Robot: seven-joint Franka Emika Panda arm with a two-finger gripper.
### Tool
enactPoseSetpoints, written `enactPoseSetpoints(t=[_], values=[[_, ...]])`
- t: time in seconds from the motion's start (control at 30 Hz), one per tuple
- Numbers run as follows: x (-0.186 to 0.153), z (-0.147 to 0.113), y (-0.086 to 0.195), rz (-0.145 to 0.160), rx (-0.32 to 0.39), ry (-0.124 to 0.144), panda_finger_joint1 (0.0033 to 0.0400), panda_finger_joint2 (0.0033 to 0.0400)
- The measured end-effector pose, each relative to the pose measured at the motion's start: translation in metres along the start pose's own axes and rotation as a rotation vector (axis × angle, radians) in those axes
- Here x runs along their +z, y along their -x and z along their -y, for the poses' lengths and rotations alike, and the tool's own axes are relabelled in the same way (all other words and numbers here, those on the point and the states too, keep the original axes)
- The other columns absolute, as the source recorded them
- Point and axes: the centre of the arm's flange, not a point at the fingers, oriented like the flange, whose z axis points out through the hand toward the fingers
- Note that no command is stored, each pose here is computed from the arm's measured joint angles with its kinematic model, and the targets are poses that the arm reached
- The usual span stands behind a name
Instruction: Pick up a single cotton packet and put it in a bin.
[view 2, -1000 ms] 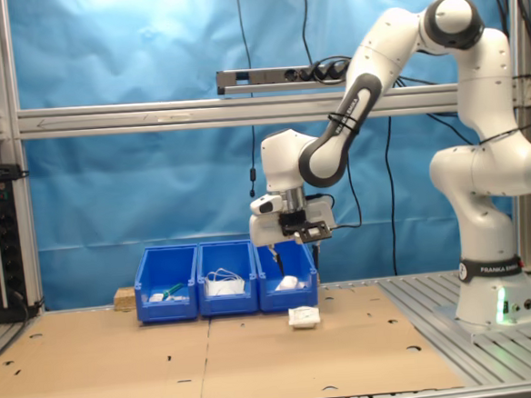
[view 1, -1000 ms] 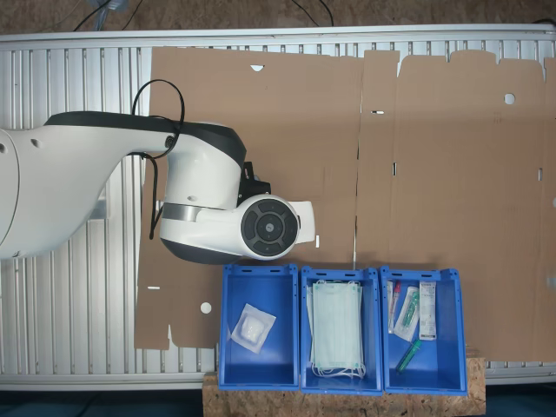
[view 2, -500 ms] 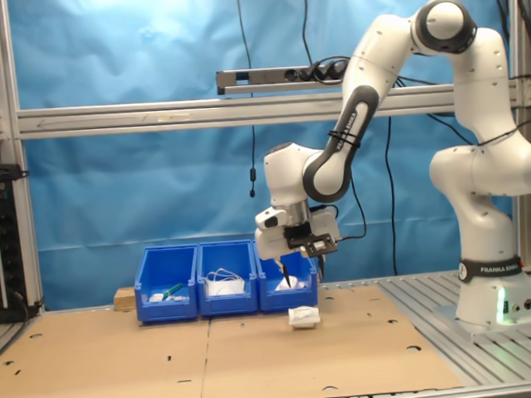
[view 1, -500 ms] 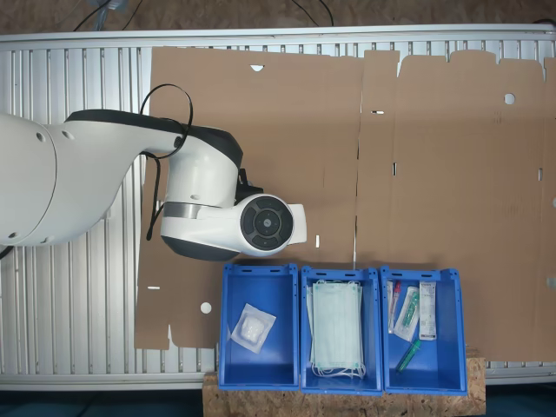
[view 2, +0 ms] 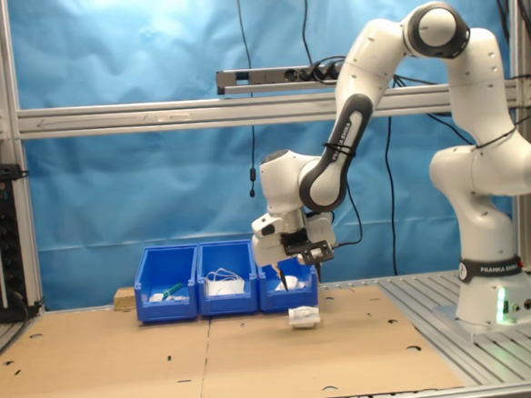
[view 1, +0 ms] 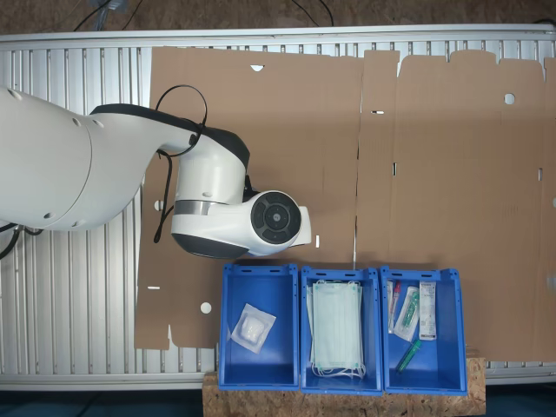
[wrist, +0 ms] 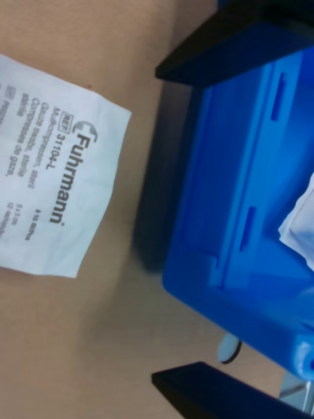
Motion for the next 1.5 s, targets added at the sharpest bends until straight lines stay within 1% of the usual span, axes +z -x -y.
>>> enactPoseSetpoints(t=[0.4, 0.53, 0.7, 0.83, 0.97, 1.17, 1.3, 1.47, 1.5], values=[[0.013, -0.003, -0.014, 0.060, -0.032, 0.012, 0.0400, 0.0400], [0.015, -0.003, -0.022, 0.071, -0.048, 0.017, 0.0400, 0.0400], [0.016, -0.001, -0.033, 0.068, -0.057, 0.019, 0.0400, 0.0400], [0.019, 0.001, -0.042, 0.063, -0.054, 0.014, 0.0400, 0.0400], [0.025, 0.002, -0.050, 0.069, -0.052, 0.007, 0.0400, 0.0400], [0.033, 0.001, -0.054, 0.075, -0.044, 0.003, 0.0400, 0.0400], [0.039, 0.000, -0.053, 0.078, -0.037, 0.011, 0.0400, 0.0400], [0.046, -0.003, -0.052, 0.076, -0.031, 0.033, 0.0400, 0.0400], [0.046, -0.003, -0.052, 0.076, -0.031, 0.033, 0.0400, 0.0400]])
